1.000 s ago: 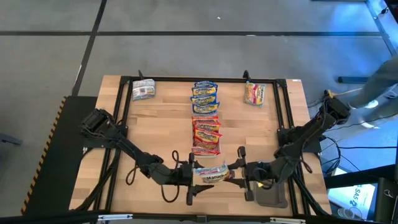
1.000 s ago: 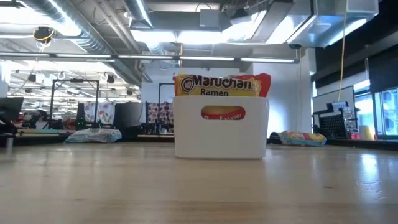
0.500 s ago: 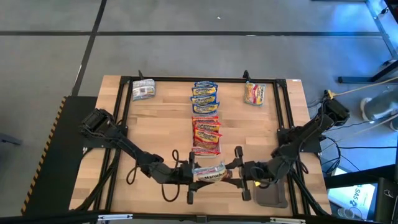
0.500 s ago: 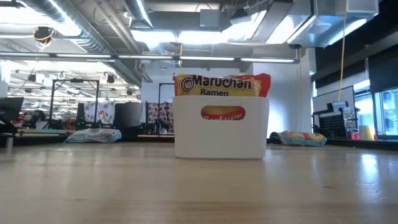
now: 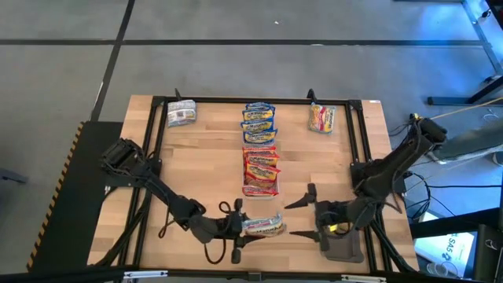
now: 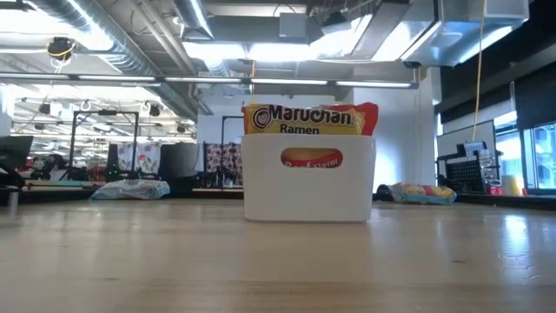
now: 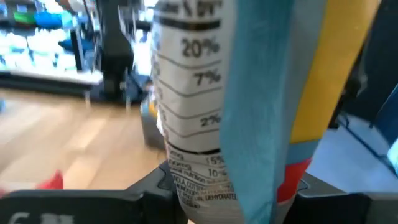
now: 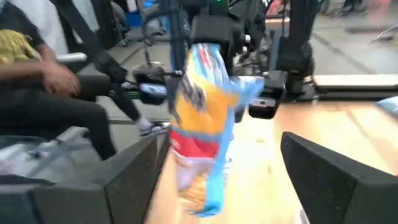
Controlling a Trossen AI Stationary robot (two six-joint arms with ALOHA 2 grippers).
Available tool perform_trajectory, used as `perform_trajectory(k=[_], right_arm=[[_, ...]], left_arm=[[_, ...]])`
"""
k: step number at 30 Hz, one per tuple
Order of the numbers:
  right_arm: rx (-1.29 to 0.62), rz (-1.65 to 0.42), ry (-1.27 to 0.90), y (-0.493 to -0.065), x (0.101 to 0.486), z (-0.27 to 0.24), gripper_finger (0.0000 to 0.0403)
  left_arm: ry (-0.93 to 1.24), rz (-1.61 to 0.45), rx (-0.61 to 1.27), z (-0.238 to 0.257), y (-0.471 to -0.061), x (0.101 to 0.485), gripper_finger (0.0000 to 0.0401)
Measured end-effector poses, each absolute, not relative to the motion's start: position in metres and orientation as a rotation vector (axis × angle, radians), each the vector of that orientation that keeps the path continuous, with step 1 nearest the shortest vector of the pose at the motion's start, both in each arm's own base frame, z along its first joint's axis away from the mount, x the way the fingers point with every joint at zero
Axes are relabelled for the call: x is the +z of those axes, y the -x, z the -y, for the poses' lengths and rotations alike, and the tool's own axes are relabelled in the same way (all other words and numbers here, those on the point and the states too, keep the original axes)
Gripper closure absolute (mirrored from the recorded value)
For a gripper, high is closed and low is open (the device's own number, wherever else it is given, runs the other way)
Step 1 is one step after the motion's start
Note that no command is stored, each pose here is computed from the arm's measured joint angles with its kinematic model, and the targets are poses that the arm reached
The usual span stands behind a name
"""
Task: Sort Maruchan noodles
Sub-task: Put the light blue noodle pack into the black bin
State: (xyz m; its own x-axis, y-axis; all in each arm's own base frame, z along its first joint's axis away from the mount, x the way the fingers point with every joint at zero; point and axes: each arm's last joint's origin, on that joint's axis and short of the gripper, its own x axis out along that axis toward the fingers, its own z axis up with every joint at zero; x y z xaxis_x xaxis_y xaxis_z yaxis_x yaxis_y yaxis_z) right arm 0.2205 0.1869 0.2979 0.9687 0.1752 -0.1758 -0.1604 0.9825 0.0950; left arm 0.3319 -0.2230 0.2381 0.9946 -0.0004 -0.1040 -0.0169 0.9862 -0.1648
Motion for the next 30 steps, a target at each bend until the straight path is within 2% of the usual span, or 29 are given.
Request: perform_trajectory(k=[5,8,16,25,30], right_arm=[[0.22,-0.198,-0.158,-0.214,0.307,-0.182,0.0071],[0.224,-0.213,-0.156,-0.223,0.321,-0.176,0.0074],[0.215,-0.433,-0.088,-0.263,0.346,-0.166,0.0083],[0.271,-0.727,-0.118,-0.312,0.33,-0.167,0.0084],[0.247,-0.801,-0.117,-0.327,0.317,-0.166,0.0084]], left_arm=[[0.175,-0.235,0.044,0.22,-0.33,0.223,0.0278],[0.183,-0.27,0.06,0.216,-0.333,0.216,0.0278],[0.184,-0.301,0.052,0.209,-0.342,0.205,0.0279],[0.176,-0.322,0.059,0.208,-0.342,0.203,0.0278],[0.182,-0.332,0.063,0.208,-0.341,0.202,0.0277]])
